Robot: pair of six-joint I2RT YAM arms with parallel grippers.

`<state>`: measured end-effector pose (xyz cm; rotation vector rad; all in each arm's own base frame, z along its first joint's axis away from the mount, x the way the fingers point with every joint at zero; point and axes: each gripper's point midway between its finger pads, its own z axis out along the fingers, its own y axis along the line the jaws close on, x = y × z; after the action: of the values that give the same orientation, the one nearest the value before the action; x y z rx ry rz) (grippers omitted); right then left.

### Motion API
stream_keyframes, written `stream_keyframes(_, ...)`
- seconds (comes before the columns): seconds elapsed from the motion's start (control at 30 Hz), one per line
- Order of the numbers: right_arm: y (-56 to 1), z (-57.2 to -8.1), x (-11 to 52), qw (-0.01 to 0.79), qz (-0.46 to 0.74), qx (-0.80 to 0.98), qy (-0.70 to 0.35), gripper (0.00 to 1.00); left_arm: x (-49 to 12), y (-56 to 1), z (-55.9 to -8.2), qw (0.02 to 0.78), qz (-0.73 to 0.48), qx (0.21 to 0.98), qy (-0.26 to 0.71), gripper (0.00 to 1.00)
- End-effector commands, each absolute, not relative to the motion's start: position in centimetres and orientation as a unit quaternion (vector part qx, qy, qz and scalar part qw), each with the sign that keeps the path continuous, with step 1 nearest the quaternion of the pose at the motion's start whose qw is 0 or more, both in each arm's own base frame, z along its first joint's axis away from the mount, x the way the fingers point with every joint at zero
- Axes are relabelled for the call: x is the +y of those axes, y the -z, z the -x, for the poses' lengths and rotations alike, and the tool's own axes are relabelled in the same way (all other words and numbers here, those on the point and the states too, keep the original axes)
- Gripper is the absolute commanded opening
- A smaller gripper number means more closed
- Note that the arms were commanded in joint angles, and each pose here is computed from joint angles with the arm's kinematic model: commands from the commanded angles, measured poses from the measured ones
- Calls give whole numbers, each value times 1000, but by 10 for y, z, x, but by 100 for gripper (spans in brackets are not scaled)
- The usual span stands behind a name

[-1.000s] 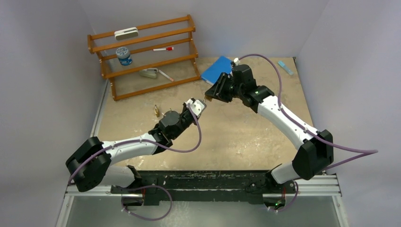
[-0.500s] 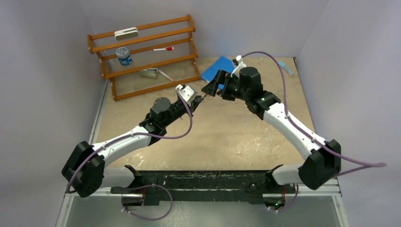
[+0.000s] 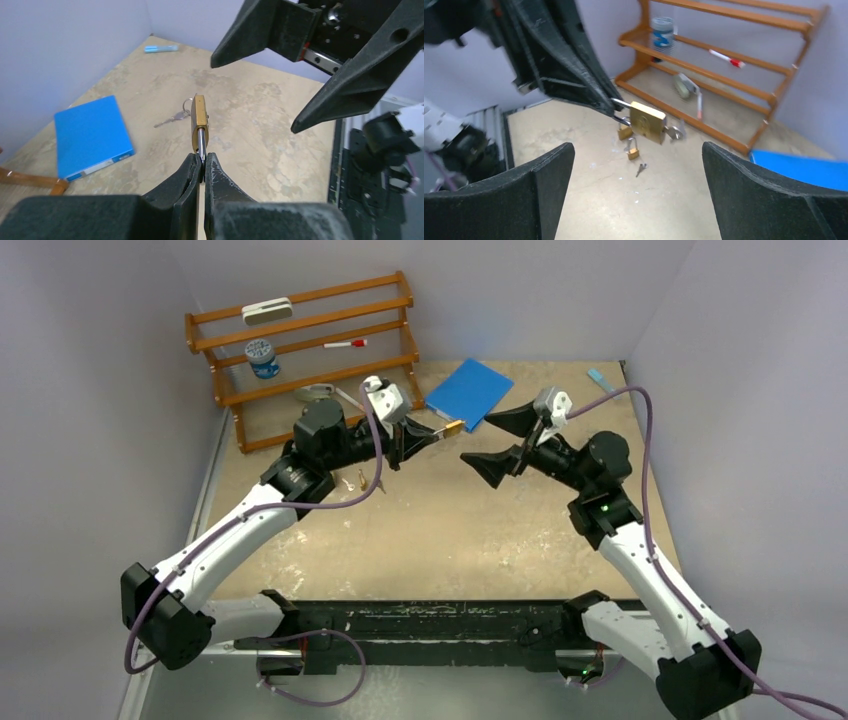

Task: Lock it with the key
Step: Pick up the lock from the center of the board.

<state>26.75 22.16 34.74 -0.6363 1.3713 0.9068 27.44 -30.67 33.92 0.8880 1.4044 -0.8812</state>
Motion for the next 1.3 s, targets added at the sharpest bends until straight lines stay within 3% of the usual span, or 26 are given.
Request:
stream_keyframes(0.0,-377,-229,239,637,432,483,-418,97,-304,-366,-241,558,-429,583,406,0)
stream_keyframes(0.13,-375,-219,248,595,468,471,-453,93,-302,-370,-231,552,-438,575,416,0)
stream_keyframes(0.3,-379,-225,243,625,456,467,-427,93,-299,-377,-221,552,-444,565,423,0)
stream_keyframes(0.43,-377,-221,247,606,470,462,-444,92,-297,-385,-215,558,-449,552,426,0)
stream_keyframes(1.27,-387,-217,262,553,499,429,-511,70,-294,-394,-210,577,-441,535,431,0)
